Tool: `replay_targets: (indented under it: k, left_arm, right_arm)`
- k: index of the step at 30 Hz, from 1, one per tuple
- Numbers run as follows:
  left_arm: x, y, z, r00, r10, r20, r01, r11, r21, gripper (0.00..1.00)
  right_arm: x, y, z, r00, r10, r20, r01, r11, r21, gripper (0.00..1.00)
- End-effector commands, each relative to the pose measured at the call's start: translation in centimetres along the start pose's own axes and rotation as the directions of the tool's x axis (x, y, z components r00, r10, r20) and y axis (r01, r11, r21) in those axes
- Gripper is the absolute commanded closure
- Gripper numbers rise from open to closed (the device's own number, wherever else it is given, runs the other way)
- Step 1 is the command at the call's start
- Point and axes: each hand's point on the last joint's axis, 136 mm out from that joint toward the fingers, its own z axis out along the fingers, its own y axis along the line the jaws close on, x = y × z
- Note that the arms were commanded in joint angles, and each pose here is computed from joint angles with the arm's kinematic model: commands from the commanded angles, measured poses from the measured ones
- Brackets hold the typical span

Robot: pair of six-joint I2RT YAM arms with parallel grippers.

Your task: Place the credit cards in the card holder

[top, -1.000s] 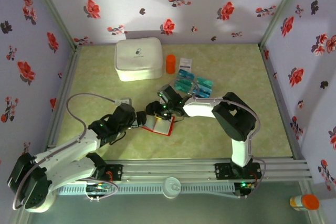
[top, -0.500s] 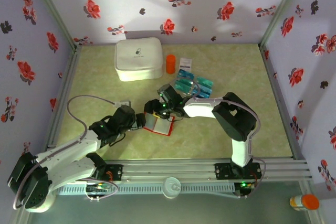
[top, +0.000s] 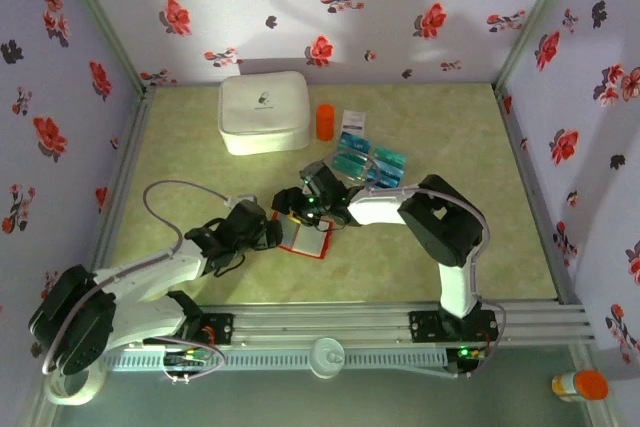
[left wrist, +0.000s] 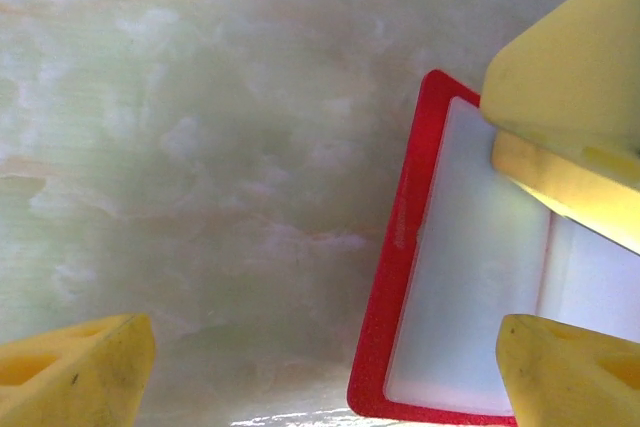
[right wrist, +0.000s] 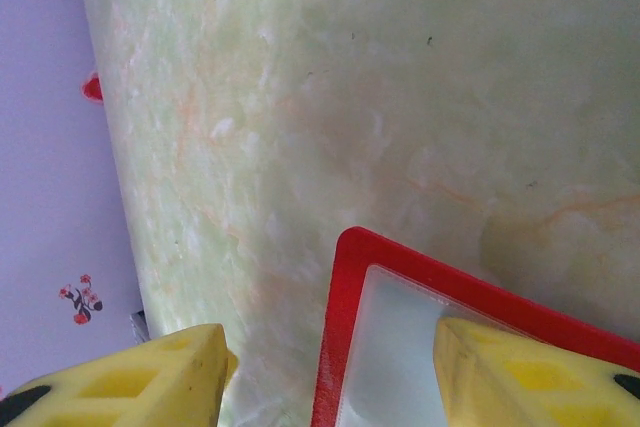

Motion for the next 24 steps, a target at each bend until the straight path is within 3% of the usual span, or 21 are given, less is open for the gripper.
replay_targets:
  k: [1,9,14,18,24]
  left_arm:
    - [-1.0,-1.1,0.5,1.0,-0.002,0.014,0.002,1.0,0.021,0.11]
    - [-0.2,-0.7,2.1,1.0,-0.025,-0.01,0.025,1.0,-0.01,0.11]
    - [-0.1,-0.4,2.1,0.999,-0.035,-0.007,0.034,0.999,-0.018,0.1]
    - [-0.1,-0.1,1.9,0.999,-0.041,0.001,0.041,0.999,-0.025,0.1]
    - [0.0,0.2,1.9,0.999,-0.034,0.003,0.034,0.999,-0.039,0.1]
  right_arm:
    - [-0.3,0.7,-0.7,1.0,0.0,0.016,0.0,1.0,-0.02,0.43]
    - [-1.7,1.8,-5.7,0.993,-0.06,0.105,0.06,0.998,0.004,0.43]
    - [-0.3,-1.6,-10.0,0.98,-0.161,0.12,0.134,0.97,0.203,0.43]
    - [1.0,-5.4,-13.5,0.959,-0.262,0.107,0.194,0.884,0.425,0.42]
    - [2.9,-6.8,-13.0,0.954,-0.299,0.039,0.244,0.842,0.48,0.42]
